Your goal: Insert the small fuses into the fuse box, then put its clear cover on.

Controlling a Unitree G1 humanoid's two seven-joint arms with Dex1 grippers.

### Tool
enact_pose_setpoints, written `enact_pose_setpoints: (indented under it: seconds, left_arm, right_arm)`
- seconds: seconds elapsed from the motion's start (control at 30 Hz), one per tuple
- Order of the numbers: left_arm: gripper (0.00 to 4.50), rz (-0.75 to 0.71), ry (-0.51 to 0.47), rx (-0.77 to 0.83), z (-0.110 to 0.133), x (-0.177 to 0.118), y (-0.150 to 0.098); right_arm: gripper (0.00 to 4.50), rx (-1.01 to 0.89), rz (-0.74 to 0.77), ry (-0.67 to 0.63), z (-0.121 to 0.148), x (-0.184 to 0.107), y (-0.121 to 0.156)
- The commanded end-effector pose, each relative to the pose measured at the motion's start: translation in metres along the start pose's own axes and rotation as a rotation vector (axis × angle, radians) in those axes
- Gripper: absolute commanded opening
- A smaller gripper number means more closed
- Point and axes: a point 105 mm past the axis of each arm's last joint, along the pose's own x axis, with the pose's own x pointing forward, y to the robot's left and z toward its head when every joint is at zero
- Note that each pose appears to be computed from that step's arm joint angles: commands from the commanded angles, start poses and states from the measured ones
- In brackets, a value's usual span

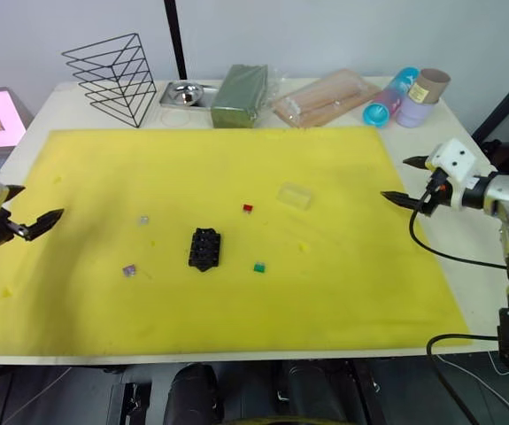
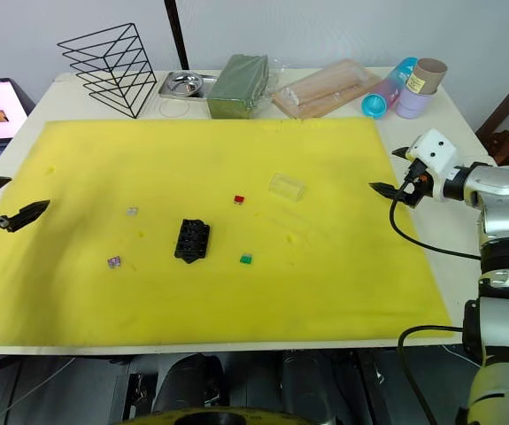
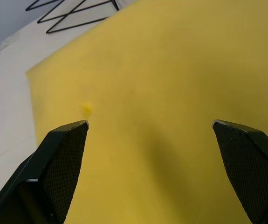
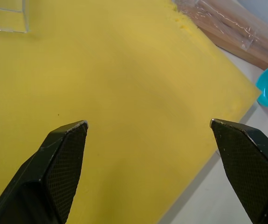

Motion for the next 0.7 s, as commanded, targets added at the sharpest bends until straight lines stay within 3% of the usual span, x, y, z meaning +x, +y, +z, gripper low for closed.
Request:
enact_pose_setpoints:
  seconds: [0.03,0.7]
  left_arm:
    - [4.5,0.004,0.011,0.038,0.0037,-0.0028,0.004]
    - [4.5,0.03,-0.01,0.054,0.0104,-0.0018,0.0097]
  right_arm:
    - [4.49,-0.038,-0.04,-0.026,0.0129,-0.0096,-0.0129]
    - [4.49,-0.009,-0.072,-0.029,0.0108,-0.0096,-0.0159]
